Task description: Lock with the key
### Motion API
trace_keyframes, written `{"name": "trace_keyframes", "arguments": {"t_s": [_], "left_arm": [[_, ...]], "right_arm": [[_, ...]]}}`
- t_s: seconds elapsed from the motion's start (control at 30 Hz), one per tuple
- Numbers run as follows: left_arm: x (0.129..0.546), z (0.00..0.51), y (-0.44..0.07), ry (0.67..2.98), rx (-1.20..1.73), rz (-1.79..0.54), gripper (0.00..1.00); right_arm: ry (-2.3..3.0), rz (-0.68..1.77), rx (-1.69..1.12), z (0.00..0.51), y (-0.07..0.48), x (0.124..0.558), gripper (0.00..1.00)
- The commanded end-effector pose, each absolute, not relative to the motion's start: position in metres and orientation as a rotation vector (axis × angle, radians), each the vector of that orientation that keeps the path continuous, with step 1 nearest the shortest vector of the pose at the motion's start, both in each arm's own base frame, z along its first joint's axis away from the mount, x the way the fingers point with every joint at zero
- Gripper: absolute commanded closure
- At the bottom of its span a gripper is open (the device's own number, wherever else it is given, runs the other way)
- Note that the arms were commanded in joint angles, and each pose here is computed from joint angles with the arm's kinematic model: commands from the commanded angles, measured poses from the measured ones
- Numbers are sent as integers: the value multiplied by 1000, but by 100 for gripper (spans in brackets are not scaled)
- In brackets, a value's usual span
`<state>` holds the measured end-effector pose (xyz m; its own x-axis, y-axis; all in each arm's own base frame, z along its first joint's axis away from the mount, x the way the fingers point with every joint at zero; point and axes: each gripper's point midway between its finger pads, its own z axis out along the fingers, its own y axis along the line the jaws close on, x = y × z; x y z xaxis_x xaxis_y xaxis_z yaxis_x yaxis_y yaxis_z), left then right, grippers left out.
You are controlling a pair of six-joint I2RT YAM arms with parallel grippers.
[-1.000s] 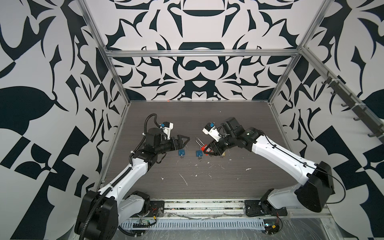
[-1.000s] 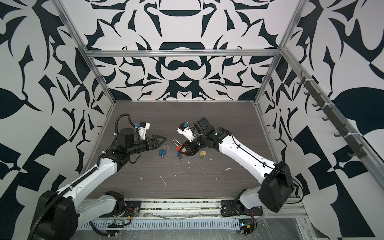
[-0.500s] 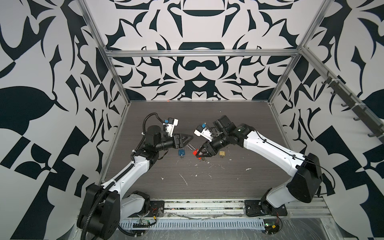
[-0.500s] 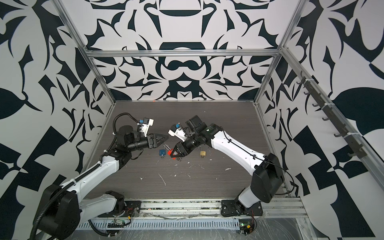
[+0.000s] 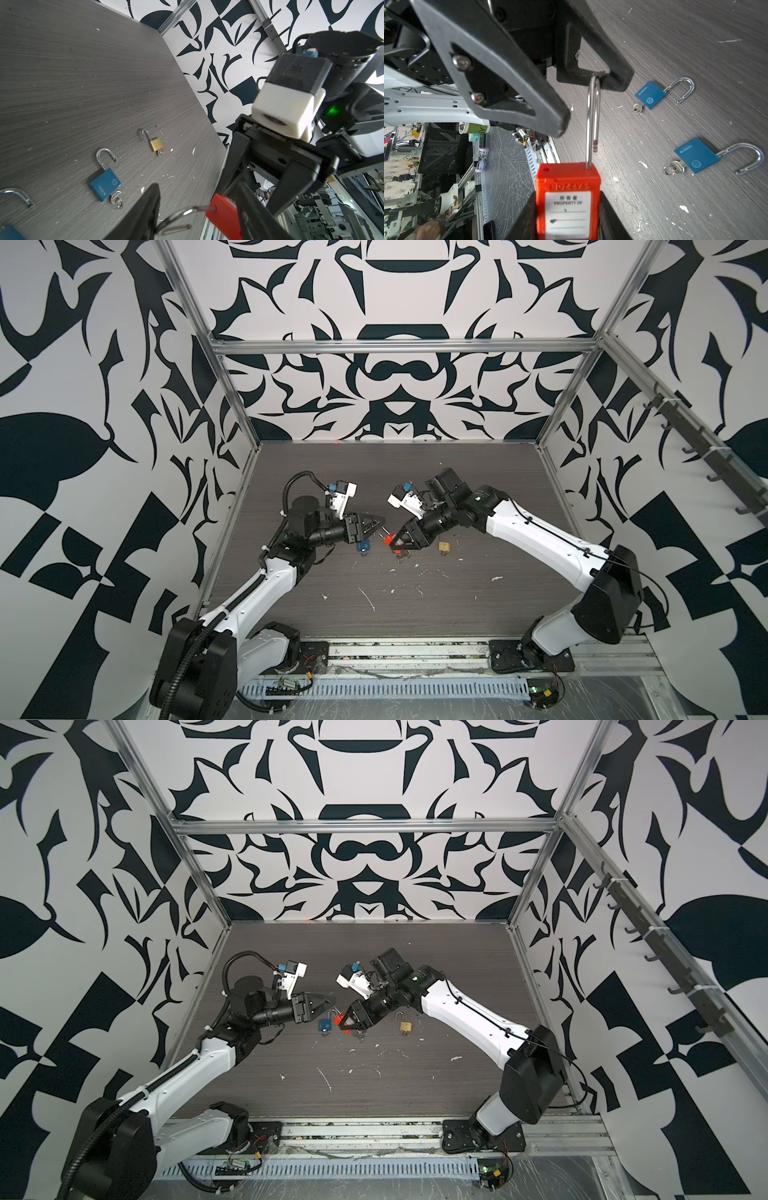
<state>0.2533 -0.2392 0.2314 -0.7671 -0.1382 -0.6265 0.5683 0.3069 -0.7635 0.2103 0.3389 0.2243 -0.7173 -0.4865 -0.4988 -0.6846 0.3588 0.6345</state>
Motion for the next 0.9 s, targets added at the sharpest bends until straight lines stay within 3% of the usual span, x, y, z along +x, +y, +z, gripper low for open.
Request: {"name": "trace_keyframes", "arguments": {"t_s": [0.0,0.3,0.87], "left_arm": [[247,229,-242,1971,410,-1542,40],[242,224,-240,1986,397,-1547,46],[260,222,-249,1985,374,-1584,56]], "right_arm": [[2308,1267,-1043,248,344,221,100],[2361,999,-1033,231,327,240,100],[2343,968,-1136,220,331,232,100]]}}
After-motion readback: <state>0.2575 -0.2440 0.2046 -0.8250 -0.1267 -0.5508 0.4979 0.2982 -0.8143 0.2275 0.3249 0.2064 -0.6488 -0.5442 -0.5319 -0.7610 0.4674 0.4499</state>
